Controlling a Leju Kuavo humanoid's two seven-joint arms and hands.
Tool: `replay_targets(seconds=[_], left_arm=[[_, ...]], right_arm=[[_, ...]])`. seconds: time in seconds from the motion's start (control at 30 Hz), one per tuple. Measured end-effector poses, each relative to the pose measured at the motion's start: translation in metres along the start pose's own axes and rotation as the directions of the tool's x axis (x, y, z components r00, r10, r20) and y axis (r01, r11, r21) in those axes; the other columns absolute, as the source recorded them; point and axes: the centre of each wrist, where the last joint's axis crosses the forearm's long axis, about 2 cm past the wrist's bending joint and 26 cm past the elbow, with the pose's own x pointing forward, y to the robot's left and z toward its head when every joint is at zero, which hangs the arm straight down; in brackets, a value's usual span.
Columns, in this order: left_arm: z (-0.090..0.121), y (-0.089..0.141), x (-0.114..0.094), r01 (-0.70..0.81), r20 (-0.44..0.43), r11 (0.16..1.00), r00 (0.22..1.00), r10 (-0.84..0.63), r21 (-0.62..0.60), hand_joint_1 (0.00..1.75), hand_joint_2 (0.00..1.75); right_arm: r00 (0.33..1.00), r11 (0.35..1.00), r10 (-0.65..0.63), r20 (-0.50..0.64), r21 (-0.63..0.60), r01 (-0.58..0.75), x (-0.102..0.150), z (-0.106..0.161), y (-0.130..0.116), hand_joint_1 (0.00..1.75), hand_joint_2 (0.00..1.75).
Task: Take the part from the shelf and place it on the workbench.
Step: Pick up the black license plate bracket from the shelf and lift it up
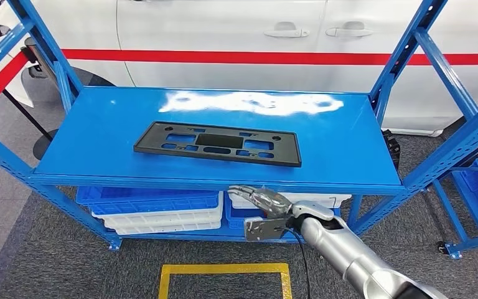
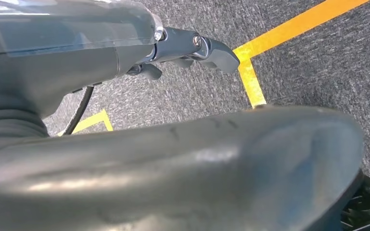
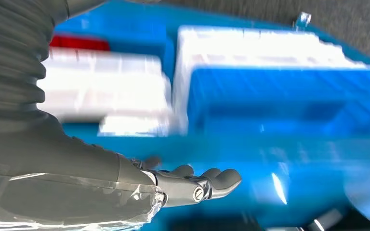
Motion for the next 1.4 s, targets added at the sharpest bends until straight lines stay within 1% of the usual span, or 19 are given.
replay_targets(seconds=[0.13,0.27,0.57,0.8,0.93,1.07,1.27,1.33,1.4], left_arm=[[0.0,0.0,0.0,-0.003,0.006,1.0,1.0,0.003,0.003,0.0,0.0],[0.0,0.0,0.0,-0.008,0.012,1.0,1.0,0.008,0.005,0.0,0.0],[0.0,0.0,-0.001,-0.013,0.017,1.0,1.0,0.013,0.006,0.0,0.0],[0.0,0.0,0.0,-0.011,0.017,1.0,1.0,0.011,0.006,0.0,0.0],[0.0,0.0,0.0,-0.009,0.016,1.0,1.0,0.009,0.011,0.0,0.0],[0.0,-0.001,0.001,-0.002,0.011,1.0,1.0,0.002,0.017,0.0,0.0],[0.0,-0.002,0.002,0.005,0.011,1.0,1.0,-0.005,0.017,0.0,0.0],[0.0,-0.002,0.003,0.009,0.01,1.0,1.0,-0.01,0.017,0.0,0.0],[-0.001,-0.002,0.004,0.023,0.011,1.0,1.0,-0.023,0.017,0.0,0.0]], right_arm=[[0.994,0.995,0.097,0.047,0.001,-0.097,0.014,-0.022,-0.037,0.0,1.75],[0.982,0.986,0.166,0.089,0.002,-0.167,0.028,-0.038,-0.062,0.0,1.75],[0.954,0.966,0.254,0.161,0.003,-0.258,0.054,-0.058,-0.093,0.0,1.75],[0.936,0.952,0.305,0.175,-0.021,-0.306,0.065,-0.065,-0.1,0.0,1.75],[0.913,0.922,0.388,0.129,-0.07,-0.382,0.073,-0.069,-0.101,0.0,0.0],[0.863,0.864,0.501,0.069,-0.098,-0.494,0.081,-0.079,-0.104,0.0,0.0],[0.836,0.836,0.546,0.057,-0.106,-0.539,0.087,-0.091,-0.106,0.0,0.0],[0.791,0.787,0.612,0.028,-0.128,-0.604,0.089,-0.095,-0.107,0.0,0.0],[0.717,0.707,0.697,-0.006,-0.154,-0.69,0.092,-0.103,-0.108,0.0,0.0]])
